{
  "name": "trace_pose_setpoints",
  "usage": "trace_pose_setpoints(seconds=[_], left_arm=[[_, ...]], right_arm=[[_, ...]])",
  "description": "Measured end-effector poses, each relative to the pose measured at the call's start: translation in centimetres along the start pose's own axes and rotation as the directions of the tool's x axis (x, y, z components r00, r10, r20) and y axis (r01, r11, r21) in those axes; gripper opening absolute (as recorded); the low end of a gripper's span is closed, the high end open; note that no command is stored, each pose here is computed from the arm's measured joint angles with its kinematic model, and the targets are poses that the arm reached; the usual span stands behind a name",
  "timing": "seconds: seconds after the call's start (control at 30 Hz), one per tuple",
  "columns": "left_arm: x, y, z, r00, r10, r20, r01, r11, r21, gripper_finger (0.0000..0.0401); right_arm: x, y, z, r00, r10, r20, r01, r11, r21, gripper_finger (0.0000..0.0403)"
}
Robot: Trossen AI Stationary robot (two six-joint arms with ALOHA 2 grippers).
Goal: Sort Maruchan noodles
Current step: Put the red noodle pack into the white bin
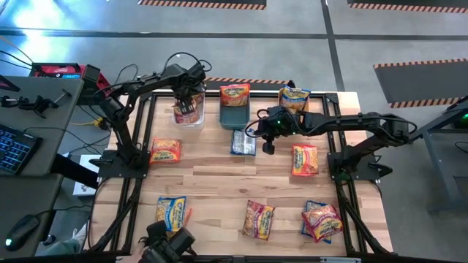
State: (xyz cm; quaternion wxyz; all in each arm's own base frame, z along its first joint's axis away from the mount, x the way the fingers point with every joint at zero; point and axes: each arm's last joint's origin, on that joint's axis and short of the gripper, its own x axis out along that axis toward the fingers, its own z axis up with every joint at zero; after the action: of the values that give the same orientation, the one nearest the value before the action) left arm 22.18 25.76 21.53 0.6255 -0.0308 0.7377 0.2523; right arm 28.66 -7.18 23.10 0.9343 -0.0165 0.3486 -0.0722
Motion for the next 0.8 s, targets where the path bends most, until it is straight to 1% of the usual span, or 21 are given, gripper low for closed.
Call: trace_pose_setpoints(seconds=[0.07,0.2,0.57,0.67,0.8], left_arm=[[-0.34,0.02,-0.17,1.0,-0.008,0.011,0.008,1.0,-0.004,0.0191],[-0.34,-0.24,-0.43,0.998,-0.06,-0.001,0.06,0.998,-0.003,0.0191],[0.51,-0.37,-0.08,0.997,-0.069,-0.02,0.069,0.998,-0.003,0.0189],[0.52,-0.39,-0.09,0.997,-0.07,-0.023,0.07,0.998,0.005,0.0175],[0.47,-0.54,-0.26,0.996,-0.07,-0.047,0.073,0.996,0.049,0.0129]], right_arm=[[0.0,0.0,-0.01,1.0,0.0,-0.001,0.0,1.0,0.0,0.0],[0.0,0.0,-0.01,1.0,0.0,-0.001,0.0,1.0,0.001,0.0],[-0.01,0.09,-0.05,1.0,0.014,-0.005,-0.014,1.0,0.003,0.0],[-0.01,0.1,-0.05,1.0,0.017,-0.005,-0.017,1.0,0.003,0.0],[-0.01,0.1,-0.06,1.0,0.017,-0.005,-0.017,1.0,0.003,0.0]])
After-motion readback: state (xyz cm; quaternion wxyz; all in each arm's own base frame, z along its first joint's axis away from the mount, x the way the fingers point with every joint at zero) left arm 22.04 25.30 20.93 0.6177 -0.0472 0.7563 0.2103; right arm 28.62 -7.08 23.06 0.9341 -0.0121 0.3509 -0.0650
